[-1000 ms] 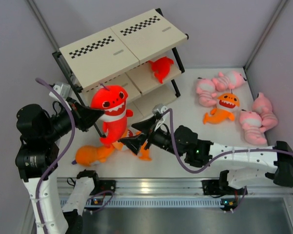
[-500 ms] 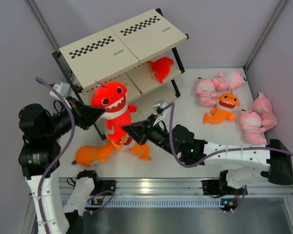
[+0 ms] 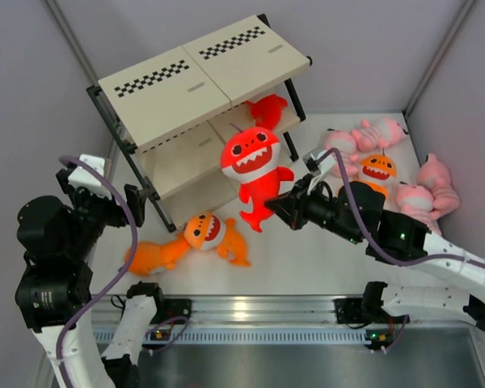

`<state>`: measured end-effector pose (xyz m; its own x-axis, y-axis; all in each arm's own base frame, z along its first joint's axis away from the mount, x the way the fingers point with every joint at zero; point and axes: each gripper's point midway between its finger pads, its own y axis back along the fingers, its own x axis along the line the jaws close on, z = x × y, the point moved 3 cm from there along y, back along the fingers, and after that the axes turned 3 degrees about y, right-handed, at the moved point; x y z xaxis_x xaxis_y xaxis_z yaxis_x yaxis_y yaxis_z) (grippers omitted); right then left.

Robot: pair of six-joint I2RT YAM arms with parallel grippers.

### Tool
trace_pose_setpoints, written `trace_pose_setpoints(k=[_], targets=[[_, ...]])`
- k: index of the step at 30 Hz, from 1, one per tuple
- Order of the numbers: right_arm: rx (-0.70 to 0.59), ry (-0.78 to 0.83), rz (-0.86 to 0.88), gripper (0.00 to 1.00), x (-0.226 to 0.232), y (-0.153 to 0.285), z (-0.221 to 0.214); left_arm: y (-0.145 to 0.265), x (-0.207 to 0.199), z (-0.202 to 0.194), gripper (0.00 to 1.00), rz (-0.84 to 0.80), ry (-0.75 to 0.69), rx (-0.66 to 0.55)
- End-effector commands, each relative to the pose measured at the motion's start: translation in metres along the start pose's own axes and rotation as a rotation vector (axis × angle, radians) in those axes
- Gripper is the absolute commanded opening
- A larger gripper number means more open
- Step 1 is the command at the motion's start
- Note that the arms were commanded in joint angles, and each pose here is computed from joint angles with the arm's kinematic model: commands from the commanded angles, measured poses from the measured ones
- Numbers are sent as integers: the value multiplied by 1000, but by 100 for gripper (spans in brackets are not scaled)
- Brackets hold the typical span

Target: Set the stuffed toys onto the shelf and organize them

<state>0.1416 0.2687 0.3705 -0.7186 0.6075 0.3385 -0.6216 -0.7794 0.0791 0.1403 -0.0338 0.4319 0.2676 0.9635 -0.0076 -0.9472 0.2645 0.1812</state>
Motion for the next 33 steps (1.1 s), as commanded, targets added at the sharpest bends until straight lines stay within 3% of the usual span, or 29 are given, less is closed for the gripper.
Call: trace_pose_setpoints(k=[1,6,12,17,24,33], targets=[[250,98,13,0,-3,15,-28,7,53,-42,99,305,-145,184],[417,114,50,0,6,5,-36,11,66,-81,99,391,-162,284],[479,49,70,0,-2,-18,-39,10,67,-89,99,387,-173,300],[446,94,36,0,-20,-41,-32,8,66,-91,99,378,-181,306],[354,182,-6,0,-54,-108,10,9,65,-88,99,375,-182,296],[287,229,-48,0,-79,-177,25,9,64,-89,99,369,-181,297]])
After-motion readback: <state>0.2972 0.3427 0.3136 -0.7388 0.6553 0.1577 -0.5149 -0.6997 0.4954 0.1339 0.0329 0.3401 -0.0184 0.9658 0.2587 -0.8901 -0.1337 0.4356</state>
